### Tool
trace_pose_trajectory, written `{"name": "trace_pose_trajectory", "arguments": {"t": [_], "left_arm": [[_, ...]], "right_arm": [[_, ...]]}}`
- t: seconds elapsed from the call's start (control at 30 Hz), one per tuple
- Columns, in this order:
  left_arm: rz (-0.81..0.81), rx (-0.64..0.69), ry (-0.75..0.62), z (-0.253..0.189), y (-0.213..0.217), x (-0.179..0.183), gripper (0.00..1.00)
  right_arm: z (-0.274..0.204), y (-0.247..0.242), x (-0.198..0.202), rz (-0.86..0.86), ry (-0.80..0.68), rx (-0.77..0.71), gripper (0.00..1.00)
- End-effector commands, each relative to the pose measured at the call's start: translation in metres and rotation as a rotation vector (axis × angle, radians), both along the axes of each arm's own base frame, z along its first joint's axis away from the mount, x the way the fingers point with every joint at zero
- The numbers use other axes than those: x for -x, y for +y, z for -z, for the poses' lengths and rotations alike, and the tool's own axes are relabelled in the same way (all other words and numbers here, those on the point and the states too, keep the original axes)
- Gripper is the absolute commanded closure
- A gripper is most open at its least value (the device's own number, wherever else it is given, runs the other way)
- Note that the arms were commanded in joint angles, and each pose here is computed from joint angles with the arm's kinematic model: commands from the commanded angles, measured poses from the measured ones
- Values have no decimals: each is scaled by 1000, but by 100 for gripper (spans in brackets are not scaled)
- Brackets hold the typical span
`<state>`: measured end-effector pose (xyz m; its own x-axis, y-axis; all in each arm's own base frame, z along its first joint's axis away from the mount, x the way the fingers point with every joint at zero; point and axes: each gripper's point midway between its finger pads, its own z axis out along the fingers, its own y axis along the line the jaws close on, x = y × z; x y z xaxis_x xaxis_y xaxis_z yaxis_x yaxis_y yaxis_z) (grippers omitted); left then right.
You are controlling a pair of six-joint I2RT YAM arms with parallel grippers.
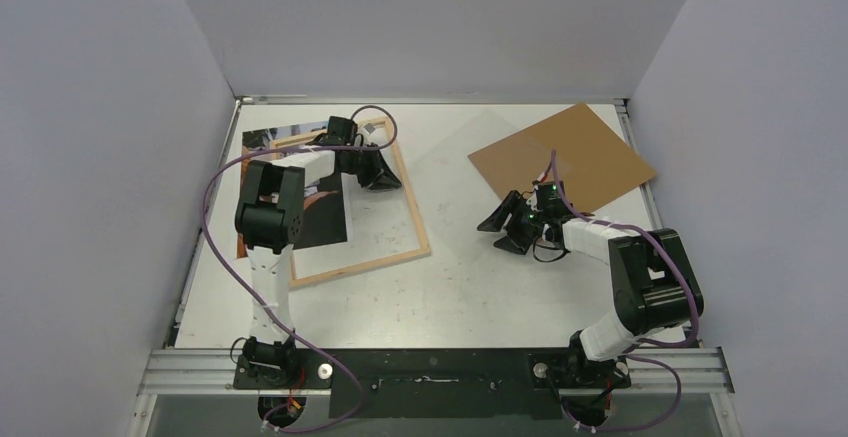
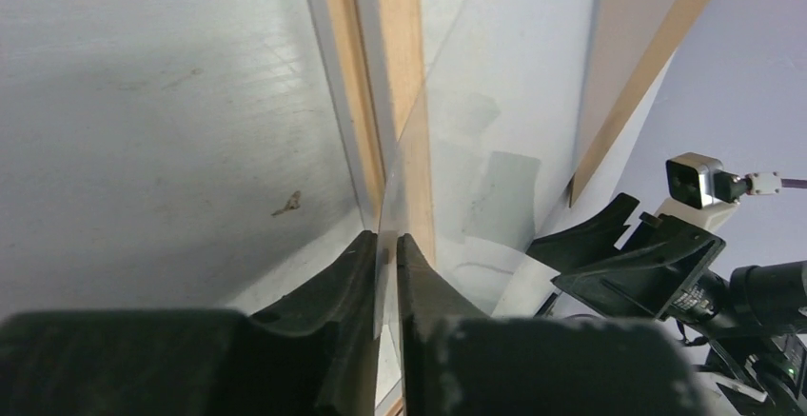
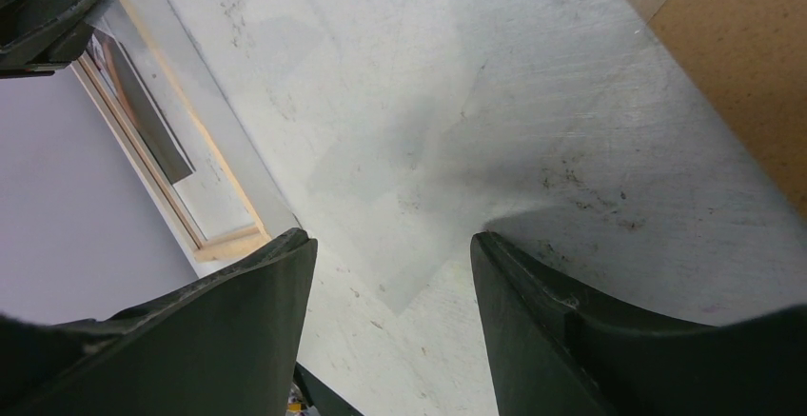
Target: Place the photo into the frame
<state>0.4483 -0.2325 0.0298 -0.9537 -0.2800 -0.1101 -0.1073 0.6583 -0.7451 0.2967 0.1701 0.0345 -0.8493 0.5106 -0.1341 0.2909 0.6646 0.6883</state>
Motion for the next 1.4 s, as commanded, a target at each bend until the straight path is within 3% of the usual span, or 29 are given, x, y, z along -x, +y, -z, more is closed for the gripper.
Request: {"name": "trace_pose_trajectory", "arguments": {"t": [0.0,0.07,0.4,0.67,0.83,0.97,1.17,1.37], "left_arm": [[22,35,-155,-43,-1,-18,95],[32,53,-162,-49,0,-18,100],[57,152,-269,-107,24,-30,100],[80,190,-398,-154,40,-40,100],[87,192,-493,-194,46,-40,100],[96,188,-560,-223,49,-31,100],[107,184,-632,-256,59,-10,100],[179,136,-735,-287,63,26,100]], "right_arm": [[11,-5,0,16,-4,50,38],[10,-5,-1,18,-6,50,38],[-31,-11,-18,75,-83,86,36],[-98,-51,-53,202,-190,390,35],[-150,-34,-92,129,-379,438,33],[-219,-16,-131,75,-576,462,33],[-288,20,-178,-18,-809,380,32],[-331,71,-186,-255,-1011,253,31]]}}
